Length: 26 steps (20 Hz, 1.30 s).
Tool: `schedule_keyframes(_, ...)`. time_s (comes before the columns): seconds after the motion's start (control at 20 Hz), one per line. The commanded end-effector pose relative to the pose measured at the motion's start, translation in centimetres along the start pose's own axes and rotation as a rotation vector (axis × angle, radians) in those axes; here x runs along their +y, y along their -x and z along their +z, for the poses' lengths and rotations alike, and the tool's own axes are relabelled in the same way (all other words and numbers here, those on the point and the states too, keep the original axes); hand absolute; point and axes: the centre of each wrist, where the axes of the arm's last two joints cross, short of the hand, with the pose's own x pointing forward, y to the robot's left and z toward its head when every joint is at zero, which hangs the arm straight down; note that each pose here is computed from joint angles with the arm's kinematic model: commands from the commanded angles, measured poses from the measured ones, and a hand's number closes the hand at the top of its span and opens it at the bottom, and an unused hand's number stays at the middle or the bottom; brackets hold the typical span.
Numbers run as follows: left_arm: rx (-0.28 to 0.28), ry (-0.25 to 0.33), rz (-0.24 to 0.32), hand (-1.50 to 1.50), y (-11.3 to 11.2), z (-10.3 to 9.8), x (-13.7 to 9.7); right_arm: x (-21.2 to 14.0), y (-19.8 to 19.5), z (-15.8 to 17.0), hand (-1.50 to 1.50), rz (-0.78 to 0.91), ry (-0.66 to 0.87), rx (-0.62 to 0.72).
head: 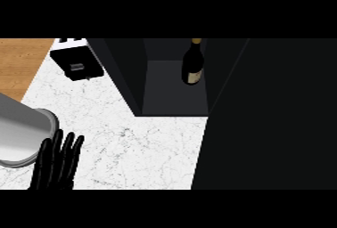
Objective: Pick up the wine, place it into the cabinet and close the cabinet
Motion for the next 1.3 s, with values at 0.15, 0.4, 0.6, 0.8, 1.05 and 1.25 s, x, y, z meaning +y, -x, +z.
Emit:
schedule_keyframes(0.15, -0.036, -0.034, 0.005, -1.5, -2.4, 0.4, 3.9, 2.9, -2.2, 1.7, 1.5, -0.052, -0.207, -0.04)
schedule_keyframes(0.4, -0.033, -0.055, -0.005, -1.5, -3.3, -1.6, 5.8, 4.8, -2.4, 1.4, 1.5, -0.027, -0.318, -0.067)
schedule_keyframes(0.6, -0.022, -0.059, -0.029, -1.5, -4.3, -0.5, 7.4, 6.7, -2.4, 1.6, 1.5, -0.073, -0.336, -0.082)
schedule_keyframes(0.8, -0.019, -0.047, -0.041, -1.5, -5.3, -1.7, 10.5, 9.1, -2.3, 0.4, 1.5, -0.059, -0.349, -0.074)
schedule_keyframes(1.05, -0.019, -0.034, -0.017, -1.5, -5.4, -1.2, 8.8, 10.7, -1.5, -0.9, 1.5, -0.065, -0.321, -0.088)
schedule_keyframes(1.25, -0.004, -0.022, -0.015, -1.5, -6.5, -1.8, 11.2, 11.7, -1.4, -1.1, 1.5, -0.058, -0.267, -0.113)
